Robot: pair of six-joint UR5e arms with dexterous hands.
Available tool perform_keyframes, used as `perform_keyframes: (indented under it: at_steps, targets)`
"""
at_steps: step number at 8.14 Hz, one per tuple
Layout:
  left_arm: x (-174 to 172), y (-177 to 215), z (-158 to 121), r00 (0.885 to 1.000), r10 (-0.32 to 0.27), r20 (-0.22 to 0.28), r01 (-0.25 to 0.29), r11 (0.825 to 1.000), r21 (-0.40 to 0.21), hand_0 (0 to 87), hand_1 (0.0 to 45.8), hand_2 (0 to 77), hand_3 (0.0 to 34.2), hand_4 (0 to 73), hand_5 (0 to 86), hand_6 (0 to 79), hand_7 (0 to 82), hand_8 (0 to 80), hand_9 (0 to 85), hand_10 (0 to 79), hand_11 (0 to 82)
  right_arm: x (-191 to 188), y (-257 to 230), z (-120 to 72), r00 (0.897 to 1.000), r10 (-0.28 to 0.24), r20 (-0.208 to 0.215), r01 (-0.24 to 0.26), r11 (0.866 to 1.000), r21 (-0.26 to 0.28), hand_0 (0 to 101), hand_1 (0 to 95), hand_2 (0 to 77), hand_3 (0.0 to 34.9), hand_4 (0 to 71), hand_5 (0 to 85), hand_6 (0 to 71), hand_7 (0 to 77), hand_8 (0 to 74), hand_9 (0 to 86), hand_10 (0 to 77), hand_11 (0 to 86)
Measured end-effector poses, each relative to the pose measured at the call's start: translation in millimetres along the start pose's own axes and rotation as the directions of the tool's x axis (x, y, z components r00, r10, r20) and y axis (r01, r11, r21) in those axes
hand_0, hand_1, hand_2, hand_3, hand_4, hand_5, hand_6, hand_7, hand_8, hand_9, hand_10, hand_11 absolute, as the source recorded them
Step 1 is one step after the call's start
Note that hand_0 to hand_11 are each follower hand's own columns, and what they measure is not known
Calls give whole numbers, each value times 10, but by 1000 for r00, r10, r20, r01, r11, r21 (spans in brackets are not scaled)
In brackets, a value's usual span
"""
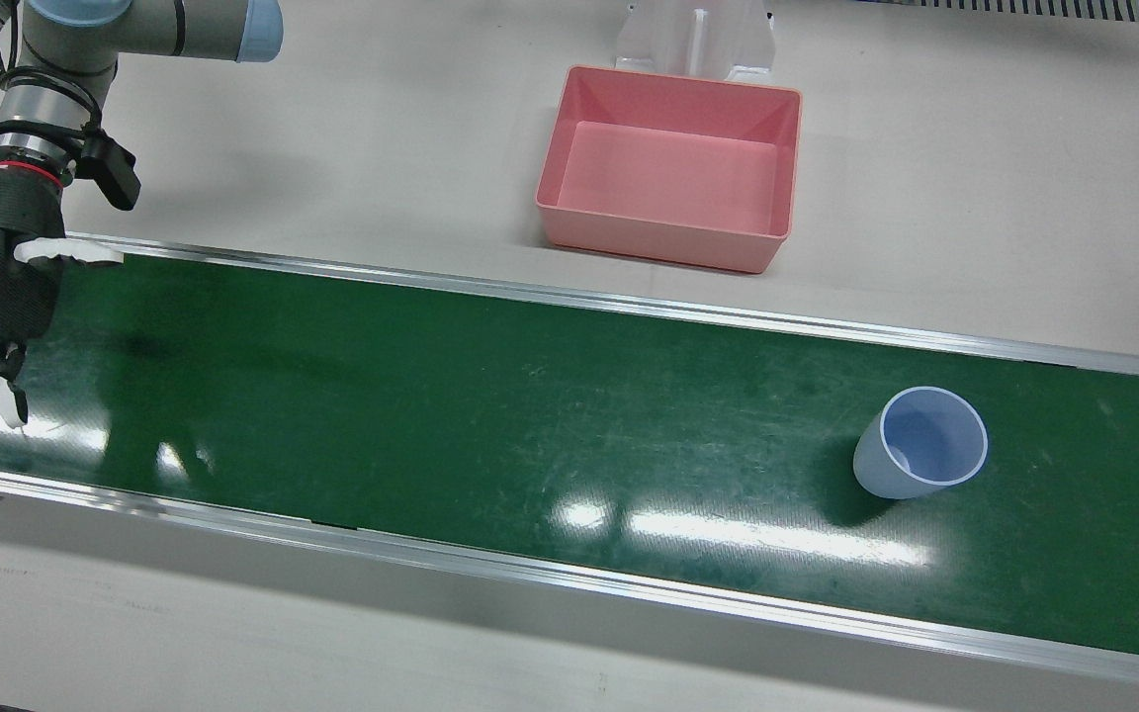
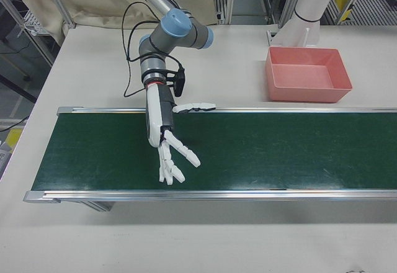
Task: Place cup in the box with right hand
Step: 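Lower the open right hand toward the belt as the blue cup approaches, then move the open right hand along the belt toward the oncoming blue cup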
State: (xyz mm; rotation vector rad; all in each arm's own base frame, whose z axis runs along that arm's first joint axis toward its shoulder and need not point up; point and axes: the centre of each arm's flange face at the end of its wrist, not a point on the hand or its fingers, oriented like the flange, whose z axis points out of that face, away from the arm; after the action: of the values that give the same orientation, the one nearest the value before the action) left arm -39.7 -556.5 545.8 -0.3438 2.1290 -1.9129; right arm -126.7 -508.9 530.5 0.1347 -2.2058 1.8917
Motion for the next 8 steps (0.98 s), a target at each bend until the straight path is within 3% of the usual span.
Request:
perform_keyframes:
  at_steps: [3,8]
  targets:
    - [1,0,0,1000,0,-1,0,1000,0,0,5,11,0,11,5,5,5,0,0,0,0,134,55,104,1000,6,-11,-6,1000,-8,443,115,104,0,93,27,49,196,16,76,5,5]
    - [0,0,0,1000,0,0,0,1000,0,0,5,11,0,11,5,5,5,0,0,0,0,203,98,113,1000,12,-21,-13,1000,-15,444,115,114,0,93,27,49,202,16,76,5,5]
